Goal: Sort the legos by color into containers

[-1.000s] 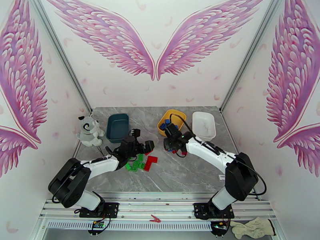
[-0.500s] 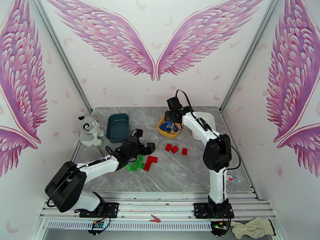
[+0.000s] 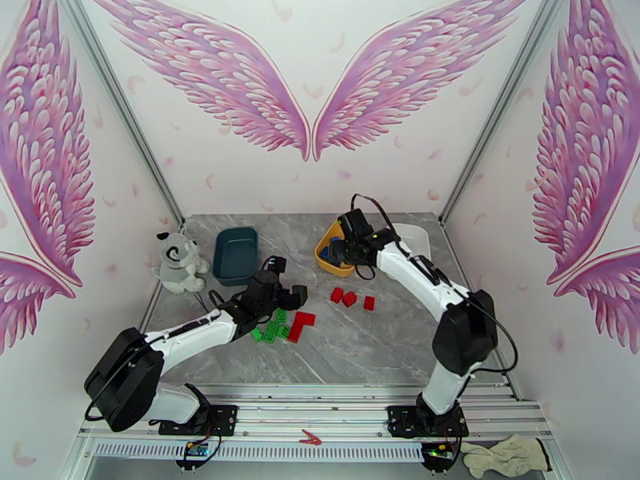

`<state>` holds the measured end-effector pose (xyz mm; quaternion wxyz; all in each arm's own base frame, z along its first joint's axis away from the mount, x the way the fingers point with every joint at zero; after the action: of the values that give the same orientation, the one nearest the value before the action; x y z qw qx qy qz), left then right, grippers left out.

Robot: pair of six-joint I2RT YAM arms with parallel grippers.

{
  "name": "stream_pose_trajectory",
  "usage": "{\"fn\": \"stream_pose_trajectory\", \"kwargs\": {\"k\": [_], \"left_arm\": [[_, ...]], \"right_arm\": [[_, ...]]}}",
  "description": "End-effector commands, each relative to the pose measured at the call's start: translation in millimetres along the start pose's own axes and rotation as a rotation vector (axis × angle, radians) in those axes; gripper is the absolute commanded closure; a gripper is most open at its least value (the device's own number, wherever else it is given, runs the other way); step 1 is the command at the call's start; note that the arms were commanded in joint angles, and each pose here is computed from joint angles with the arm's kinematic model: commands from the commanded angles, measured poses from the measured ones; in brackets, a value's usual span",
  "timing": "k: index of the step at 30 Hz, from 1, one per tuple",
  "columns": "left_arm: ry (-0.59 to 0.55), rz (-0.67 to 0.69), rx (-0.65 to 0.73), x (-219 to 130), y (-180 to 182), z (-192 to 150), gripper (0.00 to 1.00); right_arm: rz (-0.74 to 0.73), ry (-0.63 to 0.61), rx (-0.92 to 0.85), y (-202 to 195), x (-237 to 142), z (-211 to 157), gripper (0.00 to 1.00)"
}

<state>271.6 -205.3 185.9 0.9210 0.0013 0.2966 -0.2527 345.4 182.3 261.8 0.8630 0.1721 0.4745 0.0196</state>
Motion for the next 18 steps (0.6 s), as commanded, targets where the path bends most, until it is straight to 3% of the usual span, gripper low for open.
{"fn": "stream_pose_trajectory", "kwargs": {"k": [1, 8, 18], "left_arm": [[0.008, 0.065, 0.064, -2, 1, 13, 0.17], [0.117, 0.053, 0.131, 27, -2, 8, 0.21], [0.257, 0.048, 0.190, 63, 0, -4, 0.17]], "right_arm": [[0.060, 0.051, -0.010, -12, -10, -33, 0.35], [0.144, 0.106, -0.010, -42, -15, -84, 0.30], [0.286, 0.161, 0.007, -41, 3, -112, 0.28]]}}
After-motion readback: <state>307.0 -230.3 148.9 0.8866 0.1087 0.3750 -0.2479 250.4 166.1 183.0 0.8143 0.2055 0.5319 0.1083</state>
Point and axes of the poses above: each hand's point on the last joint's axis, 136 mm out from that joint toward the fingers, its own x axis out along the fingers, its own y axis along the line the jaws close on, z = x × y, the point moved 9 cm from there along -x, back along the fingers, and after that the axes turned 15 degrees about x, right-handed, at the moved point
